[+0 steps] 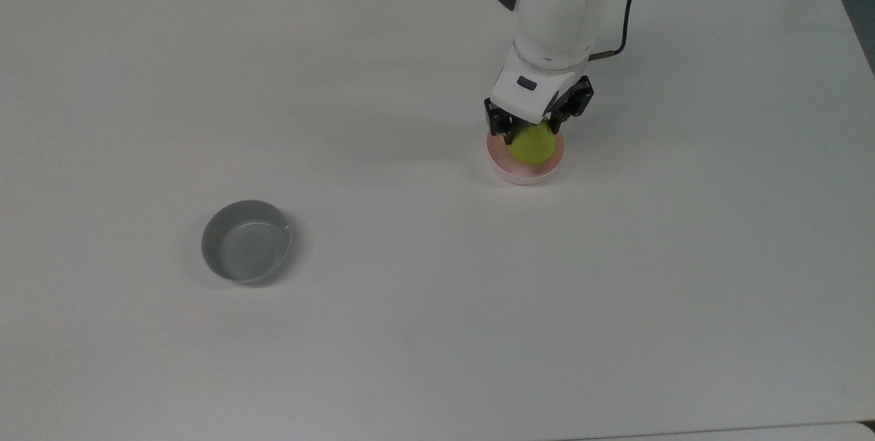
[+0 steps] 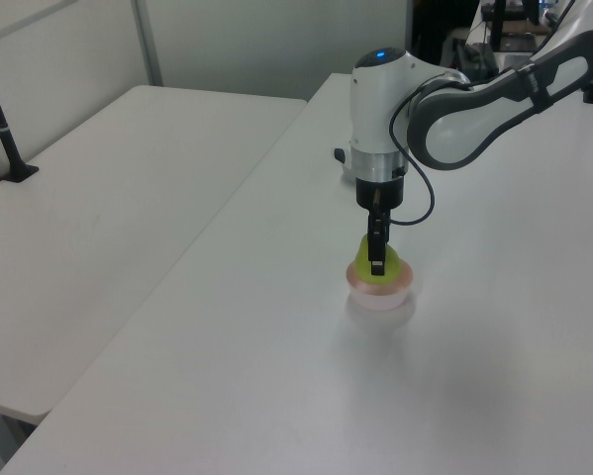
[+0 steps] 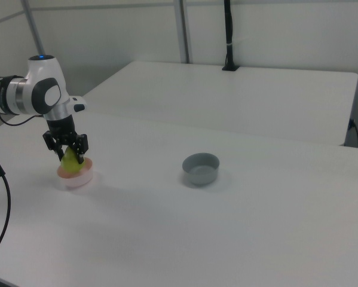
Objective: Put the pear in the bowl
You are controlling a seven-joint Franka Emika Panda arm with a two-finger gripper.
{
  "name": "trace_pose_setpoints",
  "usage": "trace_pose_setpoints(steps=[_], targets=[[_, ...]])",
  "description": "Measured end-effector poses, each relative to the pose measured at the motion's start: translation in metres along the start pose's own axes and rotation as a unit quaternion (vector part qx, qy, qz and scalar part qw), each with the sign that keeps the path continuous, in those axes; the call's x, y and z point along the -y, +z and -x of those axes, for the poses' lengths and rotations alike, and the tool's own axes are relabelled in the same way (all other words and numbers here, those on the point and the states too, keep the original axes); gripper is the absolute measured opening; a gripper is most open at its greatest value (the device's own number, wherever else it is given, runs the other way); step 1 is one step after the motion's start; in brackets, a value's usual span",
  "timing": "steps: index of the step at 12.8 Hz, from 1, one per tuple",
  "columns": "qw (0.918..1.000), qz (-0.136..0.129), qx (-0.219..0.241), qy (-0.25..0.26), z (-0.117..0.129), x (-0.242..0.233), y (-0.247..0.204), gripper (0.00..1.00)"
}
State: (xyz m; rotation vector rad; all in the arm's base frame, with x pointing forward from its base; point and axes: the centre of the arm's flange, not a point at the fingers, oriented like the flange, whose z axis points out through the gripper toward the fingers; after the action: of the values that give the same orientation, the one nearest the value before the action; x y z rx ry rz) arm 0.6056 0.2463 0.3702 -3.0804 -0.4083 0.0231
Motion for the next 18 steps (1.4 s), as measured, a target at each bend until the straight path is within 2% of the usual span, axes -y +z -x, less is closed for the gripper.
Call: trace_pose_setpoints(steps=[5, 7, 9, 10, 11, 13, 15, 18], targets=[[1.0000, 0.002, 0.006, 0.001, -0.001, -0.001, 0.009, 0.70], [1.0000, 0.002, 0.009, 0.002, -0.001, -0.002, 0.012, 0.74], [1.0000, 0.003, 0.008, 0.003, -0.002, -0.004, 0.011, 0.92], [1.0000, 0.002, 0.006, 0.004, -0.002, -0.005, 0.009, 0.93], [1.0000, 0.002, 0.001, 0.005, -0.003, -0.006, 0.004, 0.99], [0.9998, -0.002, -0.015, 0.012, -0.002, -0.014, -0.023, 1.00], [0.9995, -0.005, -0.013, 0.028, 0.006, -0.036, -0.063, 1.00], [0.9975, -0.012, -0.022, 0.066, 0.027, -0.088, -0.134, 1.00]])
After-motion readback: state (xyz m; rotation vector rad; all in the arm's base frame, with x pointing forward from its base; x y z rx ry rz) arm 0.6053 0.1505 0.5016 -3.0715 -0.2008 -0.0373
